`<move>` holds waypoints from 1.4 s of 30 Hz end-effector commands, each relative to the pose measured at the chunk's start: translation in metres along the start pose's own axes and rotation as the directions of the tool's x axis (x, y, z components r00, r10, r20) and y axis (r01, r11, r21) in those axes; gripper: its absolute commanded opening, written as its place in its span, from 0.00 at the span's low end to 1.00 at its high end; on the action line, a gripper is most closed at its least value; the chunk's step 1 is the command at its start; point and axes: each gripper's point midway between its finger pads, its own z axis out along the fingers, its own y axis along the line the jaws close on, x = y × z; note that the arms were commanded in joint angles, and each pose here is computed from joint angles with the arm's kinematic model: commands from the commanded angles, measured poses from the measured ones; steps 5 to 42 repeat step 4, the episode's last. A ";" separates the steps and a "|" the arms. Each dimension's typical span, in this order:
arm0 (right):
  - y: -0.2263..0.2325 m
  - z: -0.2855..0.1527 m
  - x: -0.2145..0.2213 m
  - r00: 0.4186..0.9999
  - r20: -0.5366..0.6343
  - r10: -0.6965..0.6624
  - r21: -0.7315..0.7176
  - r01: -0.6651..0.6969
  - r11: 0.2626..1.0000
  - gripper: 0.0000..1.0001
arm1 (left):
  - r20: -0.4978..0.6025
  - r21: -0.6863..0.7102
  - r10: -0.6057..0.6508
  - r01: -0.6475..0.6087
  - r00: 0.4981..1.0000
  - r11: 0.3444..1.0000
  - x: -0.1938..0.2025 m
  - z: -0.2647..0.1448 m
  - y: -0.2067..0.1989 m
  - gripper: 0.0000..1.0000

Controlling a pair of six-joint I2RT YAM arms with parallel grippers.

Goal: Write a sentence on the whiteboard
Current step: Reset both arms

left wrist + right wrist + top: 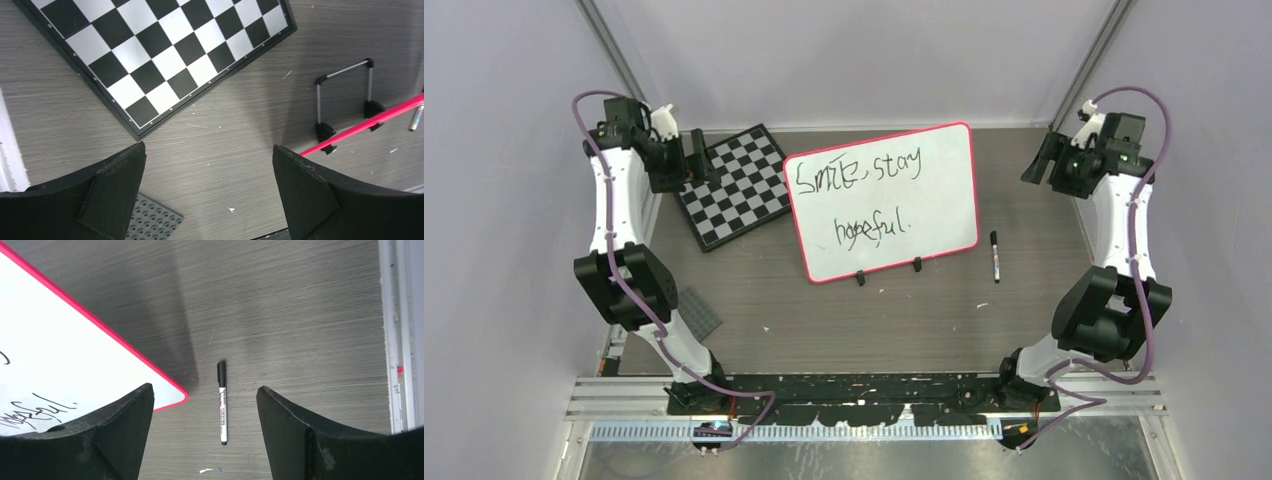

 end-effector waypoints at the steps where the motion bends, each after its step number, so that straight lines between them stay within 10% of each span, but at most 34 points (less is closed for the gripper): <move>1: 0.000 -0.017 -0.020 0.999 0.039 0.011 -0.034 -0.010 0.999 0.80 | 0.018 -0.063 0.077 -0.076 0.997 0.995 -0.006 -0.010 0.009 1.00; 42: 0.001 -0.019 -0.024 0.999 0.052 0.010 -0.041 -0.008 0.999 0.80 | 0.022 -0.080 0.092 -0.090 0.996 0.993 -0.006 -0.013 0.011 1.00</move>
